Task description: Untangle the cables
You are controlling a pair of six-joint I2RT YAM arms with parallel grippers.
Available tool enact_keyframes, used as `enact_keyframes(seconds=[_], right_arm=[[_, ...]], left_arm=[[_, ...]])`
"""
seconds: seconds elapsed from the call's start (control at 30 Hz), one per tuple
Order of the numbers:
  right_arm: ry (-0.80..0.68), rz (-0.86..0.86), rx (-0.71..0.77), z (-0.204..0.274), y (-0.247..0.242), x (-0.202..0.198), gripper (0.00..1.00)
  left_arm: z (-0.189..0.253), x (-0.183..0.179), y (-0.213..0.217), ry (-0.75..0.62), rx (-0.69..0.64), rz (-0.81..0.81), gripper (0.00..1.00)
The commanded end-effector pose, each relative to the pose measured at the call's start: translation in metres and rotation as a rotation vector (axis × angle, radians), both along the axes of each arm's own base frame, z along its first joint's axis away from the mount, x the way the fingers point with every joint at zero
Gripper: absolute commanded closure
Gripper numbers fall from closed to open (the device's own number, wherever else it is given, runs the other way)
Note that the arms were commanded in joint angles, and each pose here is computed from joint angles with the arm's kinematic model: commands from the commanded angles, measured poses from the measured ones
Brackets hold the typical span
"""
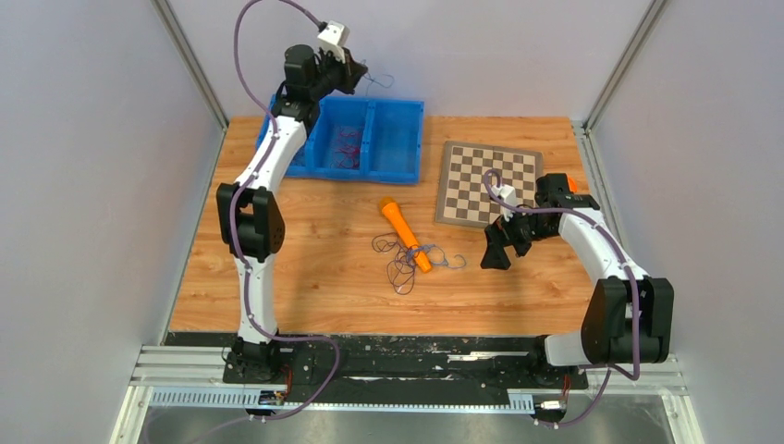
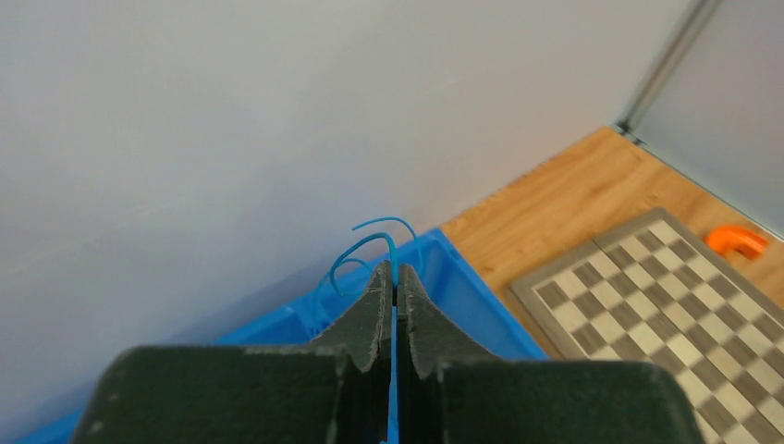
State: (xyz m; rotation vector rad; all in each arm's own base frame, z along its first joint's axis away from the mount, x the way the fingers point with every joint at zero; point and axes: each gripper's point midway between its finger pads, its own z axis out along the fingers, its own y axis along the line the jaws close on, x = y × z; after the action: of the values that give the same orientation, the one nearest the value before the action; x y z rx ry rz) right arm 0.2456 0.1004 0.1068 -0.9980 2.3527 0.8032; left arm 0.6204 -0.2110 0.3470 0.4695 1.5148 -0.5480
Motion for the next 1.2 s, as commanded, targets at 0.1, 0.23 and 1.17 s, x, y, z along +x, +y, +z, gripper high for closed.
enact_keyframes(seconds=[0.1,0.23,1.17], right_arm=[[-0.024,0.004,0.031,0.012,0.004,0.010,0.00],[-0.025,0.007,0.022,0.010,0.002,0.009,0.00],[-0.077,0.184,0.069,0.014,0.094,0.014,0.02]], left_arm=[[-0.005,-0.042,-0.049,0.060,-0.051,-0.201,1.00],[-0.030,-0.038,-0.053,0.152,-0.081,-0.208,1.00],[-0.032,-0.271,-0.011,0.378,-0.020,-0.442,0.00]])
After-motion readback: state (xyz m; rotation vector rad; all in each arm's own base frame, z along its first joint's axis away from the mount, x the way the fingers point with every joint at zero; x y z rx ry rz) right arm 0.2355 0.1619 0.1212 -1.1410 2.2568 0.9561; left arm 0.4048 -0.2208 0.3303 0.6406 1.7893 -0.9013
